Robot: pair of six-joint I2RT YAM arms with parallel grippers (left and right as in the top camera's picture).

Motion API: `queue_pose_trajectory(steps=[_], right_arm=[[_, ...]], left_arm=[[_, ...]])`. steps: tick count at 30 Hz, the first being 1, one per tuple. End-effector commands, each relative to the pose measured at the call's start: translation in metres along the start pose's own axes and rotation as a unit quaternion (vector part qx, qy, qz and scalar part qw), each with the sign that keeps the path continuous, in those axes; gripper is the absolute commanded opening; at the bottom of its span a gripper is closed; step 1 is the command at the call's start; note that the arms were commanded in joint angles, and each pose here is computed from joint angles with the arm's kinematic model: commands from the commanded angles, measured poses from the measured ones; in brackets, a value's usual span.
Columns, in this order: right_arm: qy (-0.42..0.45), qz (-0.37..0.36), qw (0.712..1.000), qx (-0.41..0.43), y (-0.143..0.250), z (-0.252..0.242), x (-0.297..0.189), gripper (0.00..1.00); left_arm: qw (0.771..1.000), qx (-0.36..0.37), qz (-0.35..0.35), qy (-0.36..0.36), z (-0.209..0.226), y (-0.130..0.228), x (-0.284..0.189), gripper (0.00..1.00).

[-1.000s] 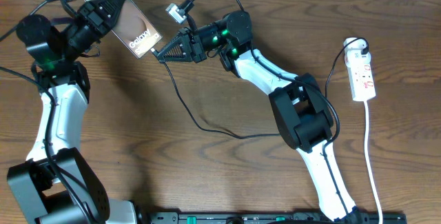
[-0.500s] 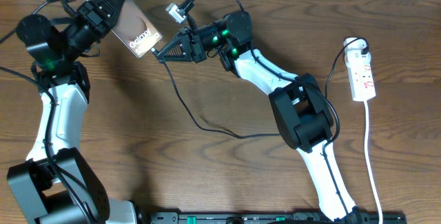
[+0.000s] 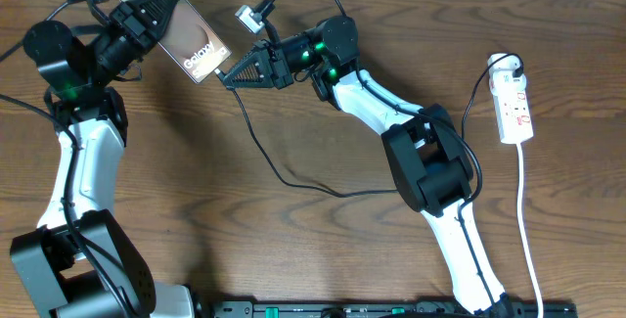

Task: Plug charger to phone and switch on socket

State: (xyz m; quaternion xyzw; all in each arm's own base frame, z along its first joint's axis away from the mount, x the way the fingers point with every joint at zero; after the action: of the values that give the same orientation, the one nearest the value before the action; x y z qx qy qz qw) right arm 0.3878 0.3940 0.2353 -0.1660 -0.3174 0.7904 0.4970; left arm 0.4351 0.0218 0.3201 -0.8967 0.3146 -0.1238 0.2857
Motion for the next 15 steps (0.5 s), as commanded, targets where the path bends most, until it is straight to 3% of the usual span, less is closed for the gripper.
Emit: queue_pose_trajectory(steps=[1, 15], right_arm=[[0.005, -0.040, 0.999, -0.007, -0.0226, 0.0167, -0.0044, 0.01], [0.005, -0.041, 0.999, 0.004, -0.0227, 0.0169, -0.0046, 0.01]], left_arm=[[0.999, 0.010, 0.029, 0.029, -0.0180, 0.0048, -0.0003, 0.07], [0.998, 0.010, 0.049, 0.041, -0.0212, 0.0101, -0.0009, 0.07]])
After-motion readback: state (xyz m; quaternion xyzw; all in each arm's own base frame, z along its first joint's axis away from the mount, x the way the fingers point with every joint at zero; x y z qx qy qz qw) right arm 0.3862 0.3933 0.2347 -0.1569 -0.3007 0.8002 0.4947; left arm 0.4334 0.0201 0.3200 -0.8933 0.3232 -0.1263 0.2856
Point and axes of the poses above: each gripper's point midway between its finger pads, its own x axis out along the fingers, its own z axis along the line the jaws close on, y = z × x, the point moved 4 cm from there along -x, back along the fingers, and after that the axes turned 2 degrees about x, right-handed, at the moved point
